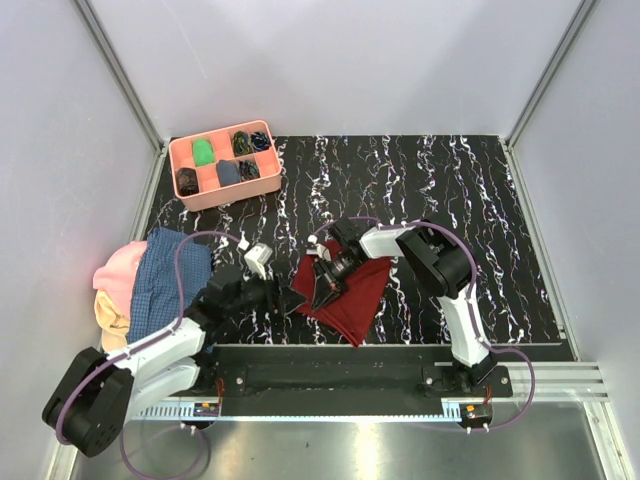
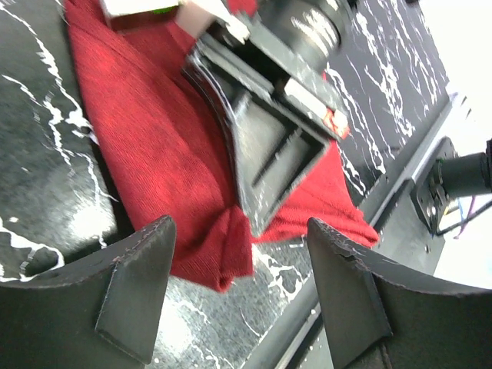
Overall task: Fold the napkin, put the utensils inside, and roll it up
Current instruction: Roll the napkin with the utensil
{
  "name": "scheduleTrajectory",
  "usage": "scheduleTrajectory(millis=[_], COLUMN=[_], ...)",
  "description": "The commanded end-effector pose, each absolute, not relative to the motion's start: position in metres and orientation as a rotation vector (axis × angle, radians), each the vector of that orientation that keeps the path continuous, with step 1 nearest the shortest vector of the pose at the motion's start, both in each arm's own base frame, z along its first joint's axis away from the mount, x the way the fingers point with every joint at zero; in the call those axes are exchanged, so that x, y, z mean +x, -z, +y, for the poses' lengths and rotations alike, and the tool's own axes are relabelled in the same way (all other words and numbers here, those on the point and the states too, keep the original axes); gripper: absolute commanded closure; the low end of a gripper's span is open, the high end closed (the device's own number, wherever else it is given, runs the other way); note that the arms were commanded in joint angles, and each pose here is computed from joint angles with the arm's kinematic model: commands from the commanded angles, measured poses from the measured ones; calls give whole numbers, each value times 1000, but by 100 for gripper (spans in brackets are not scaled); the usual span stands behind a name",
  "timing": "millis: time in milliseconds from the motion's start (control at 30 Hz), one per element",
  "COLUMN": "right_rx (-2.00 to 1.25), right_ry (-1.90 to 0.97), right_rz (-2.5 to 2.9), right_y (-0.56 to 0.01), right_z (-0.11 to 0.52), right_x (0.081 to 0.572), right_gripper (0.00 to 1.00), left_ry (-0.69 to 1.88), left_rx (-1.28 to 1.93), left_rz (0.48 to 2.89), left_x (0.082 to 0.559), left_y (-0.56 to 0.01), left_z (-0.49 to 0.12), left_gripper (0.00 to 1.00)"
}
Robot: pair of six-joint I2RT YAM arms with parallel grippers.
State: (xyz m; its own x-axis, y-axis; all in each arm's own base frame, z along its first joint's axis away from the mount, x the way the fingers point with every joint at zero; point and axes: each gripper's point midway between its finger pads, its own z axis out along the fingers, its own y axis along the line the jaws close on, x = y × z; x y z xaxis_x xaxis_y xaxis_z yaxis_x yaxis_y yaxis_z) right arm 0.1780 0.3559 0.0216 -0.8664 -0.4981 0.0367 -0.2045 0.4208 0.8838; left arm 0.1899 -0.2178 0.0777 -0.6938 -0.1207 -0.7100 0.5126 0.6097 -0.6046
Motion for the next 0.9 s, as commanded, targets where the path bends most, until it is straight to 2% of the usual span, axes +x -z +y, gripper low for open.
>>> scheduleTrajectory(millis=[0, 233, 367, 567, 700, 733, 800, 833, 867], right_rx=[562, 545, 536, 518, 512, 511, 515, 520, 525], right_ry=[1450, 1451, 1445, 1450, 1461, 1462, 1472, 1477, 1485], right_rz=[-2357, -2346, -2346, -2346, -2349, -2352, -2356, -2360, -2363], right_y=[-23, -20, -18, -17, -20, -21, -26, -28, -32], right_z=[356, 355, 354, 352, 353, 352, 354, 354, 355], right_x=[188, 190, 191, 195, 198, 199, 201, 203, 204], right_gripper=[100, 100, 100, 100, 100, 100, 100, 100, 100], left_ry=[1114, 1067, 1063, 1052, 996, 987, 957, 943, 928], left_rx=[382, 385, 395, 402, 370, 363, 340, 325, 309], left_rz=[2035, 2069, 2081, 2114, 2157, 2166, 2192, 2208, 2237], left_x=[186, 189, 191, 190, 196, 197, 200, 201, 202], left_y=[-82, -71, -68, -62, -55, -54, -51, -49, -47], left_z=[-225, -222, -224, -224, -220, -219, -216, -215, -213], left_gripper=[28, 31, 41, 51, 66, 76, 87, 97, 100])
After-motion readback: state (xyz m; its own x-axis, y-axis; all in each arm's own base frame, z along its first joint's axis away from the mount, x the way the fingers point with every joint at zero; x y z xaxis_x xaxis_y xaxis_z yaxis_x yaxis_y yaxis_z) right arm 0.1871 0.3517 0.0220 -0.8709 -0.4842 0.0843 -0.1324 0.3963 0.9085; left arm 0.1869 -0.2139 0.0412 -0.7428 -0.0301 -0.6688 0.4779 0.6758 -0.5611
